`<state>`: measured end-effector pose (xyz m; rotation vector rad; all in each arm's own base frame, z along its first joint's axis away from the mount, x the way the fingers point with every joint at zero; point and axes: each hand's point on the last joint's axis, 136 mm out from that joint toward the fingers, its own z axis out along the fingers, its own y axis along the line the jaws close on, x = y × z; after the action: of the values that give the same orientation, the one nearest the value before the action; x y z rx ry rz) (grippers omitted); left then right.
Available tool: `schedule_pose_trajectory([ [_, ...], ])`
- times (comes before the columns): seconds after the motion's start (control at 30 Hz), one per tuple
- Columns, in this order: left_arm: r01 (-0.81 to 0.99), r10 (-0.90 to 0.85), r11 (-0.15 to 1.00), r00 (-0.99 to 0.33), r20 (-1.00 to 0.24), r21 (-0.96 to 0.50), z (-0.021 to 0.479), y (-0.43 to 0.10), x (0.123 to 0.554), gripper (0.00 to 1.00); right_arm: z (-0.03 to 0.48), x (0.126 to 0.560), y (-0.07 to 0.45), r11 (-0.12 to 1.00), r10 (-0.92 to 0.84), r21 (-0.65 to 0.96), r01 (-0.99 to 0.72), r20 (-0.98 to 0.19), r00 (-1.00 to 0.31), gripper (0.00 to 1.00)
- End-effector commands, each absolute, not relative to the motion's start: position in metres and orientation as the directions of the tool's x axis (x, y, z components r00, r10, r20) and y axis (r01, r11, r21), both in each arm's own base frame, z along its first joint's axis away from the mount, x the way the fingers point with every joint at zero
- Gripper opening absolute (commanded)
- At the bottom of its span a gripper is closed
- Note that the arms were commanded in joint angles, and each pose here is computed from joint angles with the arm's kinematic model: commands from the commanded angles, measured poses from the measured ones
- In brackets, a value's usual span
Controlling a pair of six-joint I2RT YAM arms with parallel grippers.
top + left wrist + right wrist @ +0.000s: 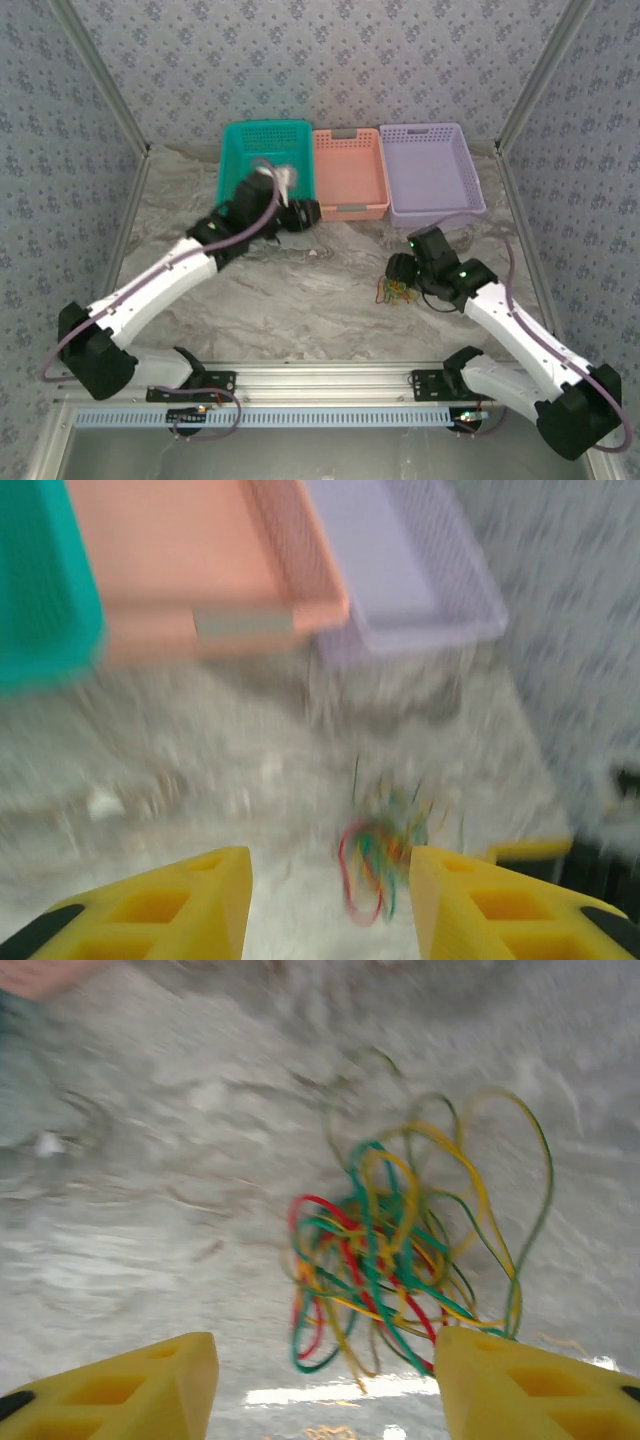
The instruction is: Untangle the cables
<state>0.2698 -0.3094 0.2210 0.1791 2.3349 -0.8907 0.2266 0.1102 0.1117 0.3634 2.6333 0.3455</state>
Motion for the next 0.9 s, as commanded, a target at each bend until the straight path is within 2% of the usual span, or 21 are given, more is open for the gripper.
schedule_pose_trajectory([
  [0.0,0.322,-0.089,0.739,-0.823,-0.561,-0.591,0.183,-0.343,0.247,0.41,0.097,0.232,0.115,0.926,0.325,0.313,0.209,-0.384,-0.864,0.55],
  [0.3,0.414,0.092,0.664,-0.872,-0.481,-0.623,0.122,-0.438,0.196,0.37,0.069,0.239,0.110,0.924,0.341,0.294,0.244,-0.346,-0.874,0.48],
  [0.47,0.445,0.155,0.636,-0.874,-0.461,-0.630,0.103,-0.466,0.187,0.39,0.064,0.245,0.111,0.920,0.345,0.304,0.248,-0.329,-0.879,0.35],
  [0.67,0.469,0.198,0.653,-0.864,-0.463,-0.595,0.085,-0.481,0.190,0.39,0.055,0.247,0.112,0.916,0.349,0.308,0.256,-0.301,-0.887,0.30],
  [0.87,0.468,0.217,0.702,-0.858,-0.465,-0.537,0.064,-0.478,0.197,0.31,0.054,0.248,0.112,0.914,0.351,0.314,0.256,-0.299,-0.887,0.25],
])
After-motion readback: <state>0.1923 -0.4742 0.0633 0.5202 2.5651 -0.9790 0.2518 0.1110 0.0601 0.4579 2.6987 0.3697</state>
